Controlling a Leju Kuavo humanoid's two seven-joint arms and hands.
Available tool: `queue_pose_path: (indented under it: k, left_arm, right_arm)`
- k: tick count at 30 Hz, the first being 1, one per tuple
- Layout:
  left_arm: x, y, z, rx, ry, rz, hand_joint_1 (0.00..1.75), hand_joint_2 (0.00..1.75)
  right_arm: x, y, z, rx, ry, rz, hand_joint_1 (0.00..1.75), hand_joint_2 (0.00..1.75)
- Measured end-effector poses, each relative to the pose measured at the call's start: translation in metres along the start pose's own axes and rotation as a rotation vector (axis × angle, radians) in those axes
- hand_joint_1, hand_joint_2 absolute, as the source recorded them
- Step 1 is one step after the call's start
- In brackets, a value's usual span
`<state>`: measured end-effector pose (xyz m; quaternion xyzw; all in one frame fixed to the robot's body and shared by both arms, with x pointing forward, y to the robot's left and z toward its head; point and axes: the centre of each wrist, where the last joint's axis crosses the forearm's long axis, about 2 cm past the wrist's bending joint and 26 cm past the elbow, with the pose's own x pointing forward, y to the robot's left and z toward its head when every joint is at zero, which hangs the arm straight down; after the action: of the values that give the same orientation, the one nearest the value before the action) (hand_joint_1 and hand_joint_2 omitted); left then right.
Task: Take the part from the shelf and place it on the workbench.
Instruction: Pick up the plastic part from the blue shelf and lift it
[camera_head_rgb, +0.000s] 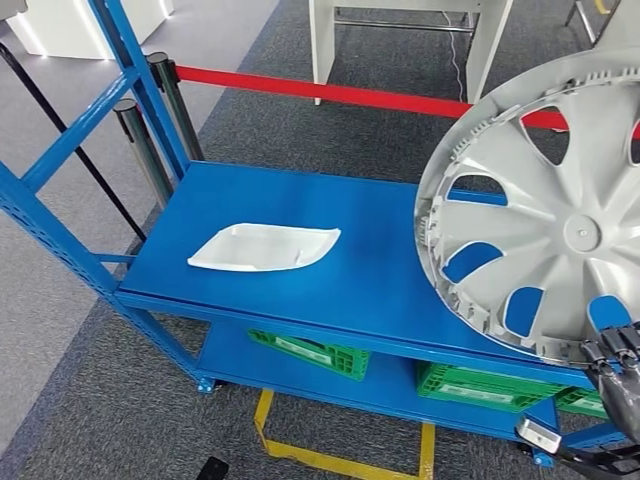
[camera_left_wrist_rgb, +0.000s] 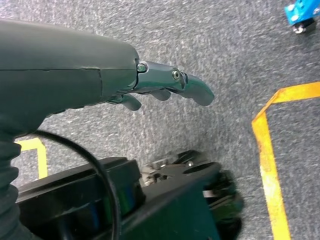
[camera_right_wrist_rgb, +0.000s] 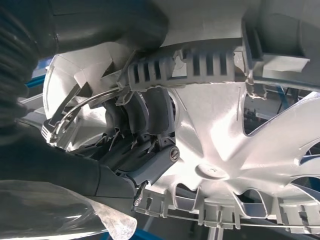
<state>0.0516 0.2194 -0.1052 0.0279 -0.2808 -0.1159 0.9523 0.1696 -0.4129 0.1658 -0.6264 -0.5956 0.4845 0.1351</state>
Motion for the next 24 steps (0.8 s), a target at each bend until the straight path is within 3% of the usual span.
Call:
queue_pose_path:
  k: [24]
  left_arm:
    - [0.000,0.000,0.000,-0.008,0.000,-0.027,0.00,1.75]
  right_arm:
    - [0.005,-0.015,-0.006,-0.059,0.030,0.040,1.75,1.75]
